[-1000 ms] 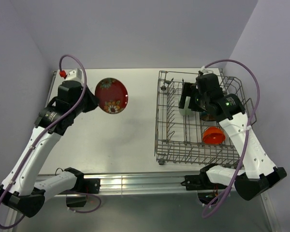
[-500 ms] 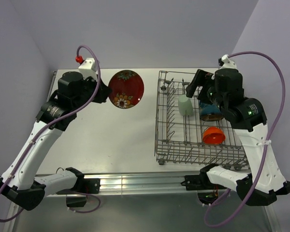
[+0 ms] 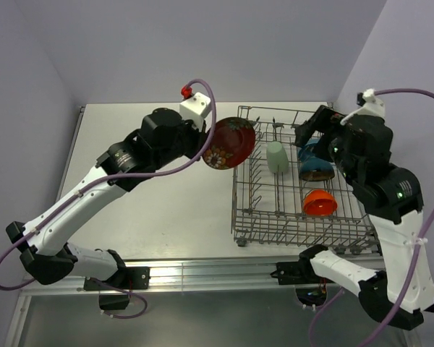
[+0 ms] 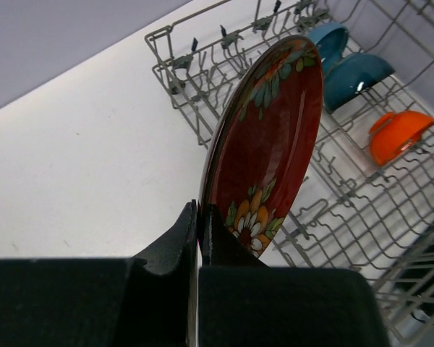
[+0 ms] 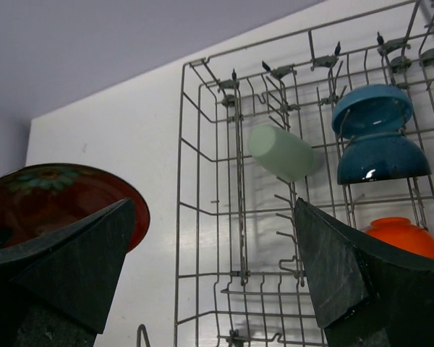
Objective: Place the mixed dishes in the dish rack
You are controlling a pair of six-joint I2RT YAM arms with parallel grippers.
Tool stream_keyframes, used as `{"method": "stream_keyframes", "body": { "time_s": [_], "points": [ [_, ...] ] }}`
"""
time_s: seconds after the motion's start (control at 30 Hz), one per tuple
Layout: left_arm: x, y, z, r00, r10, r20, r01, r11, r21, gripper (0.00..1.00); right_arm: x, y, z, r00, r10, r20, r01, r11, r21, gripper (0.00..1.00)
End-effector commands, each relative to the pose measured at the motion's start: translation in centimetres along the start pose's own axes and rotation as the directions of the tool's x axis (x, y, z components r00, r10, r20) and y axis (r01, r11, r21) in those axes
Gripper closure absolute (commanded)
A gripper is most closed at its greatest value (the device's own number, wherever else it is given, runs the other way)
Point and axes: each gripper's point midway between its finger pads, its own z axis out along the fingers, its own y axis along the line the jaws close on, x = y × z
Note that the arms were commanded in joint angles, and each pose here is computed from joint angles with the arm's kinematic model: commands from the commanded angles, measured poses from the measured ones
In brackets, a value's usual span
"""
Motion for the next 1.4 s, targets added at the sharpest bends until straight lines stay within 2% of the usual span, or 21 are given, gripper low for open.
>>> {"method": "stream_keyframes", "body": {
  "time_s": [0.0,0.17,0.37,0.63,1.2,1.37],
  "points": [
    [-6.2,0.2,-1.0,0.981,0.048,0.186,-0.038,0.998,-0.059,1.00,-3.9,-0.8,-3.6,0.979,0.096,0.178,-0.093,0.995,-0.021,0.02],
    [-6.4,-1.9,0.3,0.976,0.122,0.181,-0.119,0.993,-0.026,1.00,-5.4,-1.4,-6.1,0.951,0.145,0.272,-0.131,0.989,-0.070,0.03],
    [-5.2,-4.9,1.9,0.942,0.284,0.181,-0.288,0.958,-0.004,1.00,-5.4,-1.5,-6.9,0.946,0.163,0.280,-0.144,0.986,-0.086,0.03],
    [-4.2,-8.0,3.5,0.898,0.388,0.206,-0.396,0.918,-0.002,1.00,-4.7,-2.0,-7.3,0.944,0.186,0.271,-0.168,0.982,-0.088,0.03],
    [2.3,-13.6,7.8,0.813,0.567,0.130,-0.574,0.818,0.022,1.00,-5.7,-2.1,-8.7,0.933,0.196,0.302,-0.172,0.979,-0.105,0.03],
    [5.3,-14.5,9.1,0.761,0.644,0.079,-0.645,0.764,-0.016,1.00,-5.4,-2.6,-9.0,0.934,0.187,0.306,-0.165,0.982,-0.096,0.03]
  ]
}}
